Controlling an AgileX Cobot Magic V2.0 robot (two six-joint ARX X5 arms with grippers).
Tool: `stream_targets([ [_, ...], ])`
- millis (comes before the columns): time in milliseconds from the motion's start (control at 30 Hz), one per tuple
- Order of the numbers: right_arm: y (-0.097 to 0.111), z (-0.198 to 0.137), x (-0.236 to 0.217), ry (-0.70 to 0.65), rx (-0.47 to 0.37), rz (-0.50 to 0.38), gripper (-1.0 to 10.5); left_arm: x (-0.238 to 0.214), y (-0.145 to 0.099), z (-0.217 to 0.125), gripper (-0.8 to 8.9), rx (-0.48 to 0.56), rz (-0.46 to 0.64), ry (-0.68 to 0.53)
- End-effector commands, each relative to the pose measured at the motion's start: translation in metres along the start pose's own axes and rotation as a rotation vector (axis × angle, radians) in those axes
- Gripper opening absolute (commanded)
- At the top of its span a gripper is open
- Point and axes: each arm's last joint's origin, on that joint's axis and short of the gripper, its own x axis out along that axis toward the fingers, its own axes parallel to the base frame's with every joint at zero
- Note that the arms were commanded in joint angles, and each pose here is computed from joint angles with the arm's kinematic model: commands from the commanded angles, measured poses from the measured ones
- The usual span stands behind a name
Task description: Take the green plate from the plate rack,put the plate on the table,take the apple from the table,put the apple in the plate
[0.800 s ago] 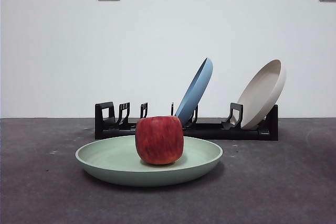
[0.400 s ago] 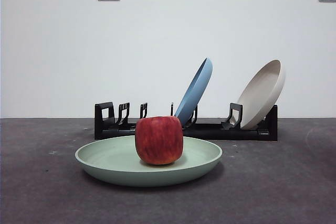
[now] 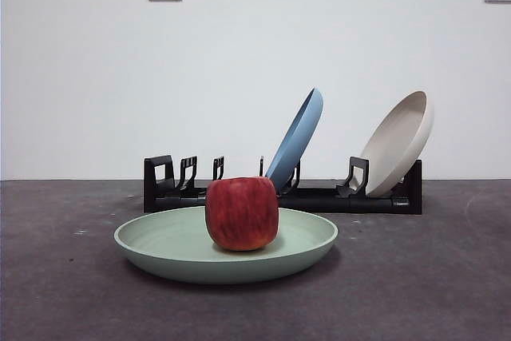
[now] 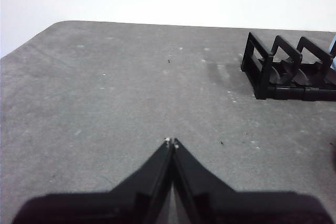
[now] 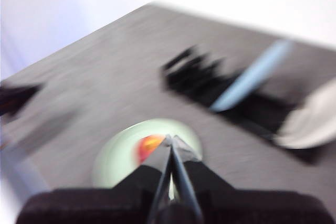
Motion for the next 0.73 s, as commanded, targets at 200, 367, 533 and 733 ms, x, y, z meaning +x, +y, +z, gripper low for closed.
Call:
stream_targets([
  [200, -0.015, -0.079, 0.013, -0.190, -0.075, -0.204, 0.0, 0.001, 0.000, -0.004, -0.03, -0.007, 0.002, 0.008],
  [367, -0.020, -0.130, 0.029, -0.267, 0.015, -0.335, 0.0, 0.001, 0.000, -0.004, -0.03, -0.007, 0.002, 0.008],
  [533, -0.022, -0.168, 0.040, -0.250, 0.073, -0.411, 0.0, 0.001, 0.000, -0.004, -0.03, -0.007, 0.002, 0.008],
  [733, -0.023, -0.197, 0.049, -0.231, 0.136, -0.463, 0.0, 0.001, 0.000, -0.004, -0.03, -0.007, 0.002, 0.008],
])
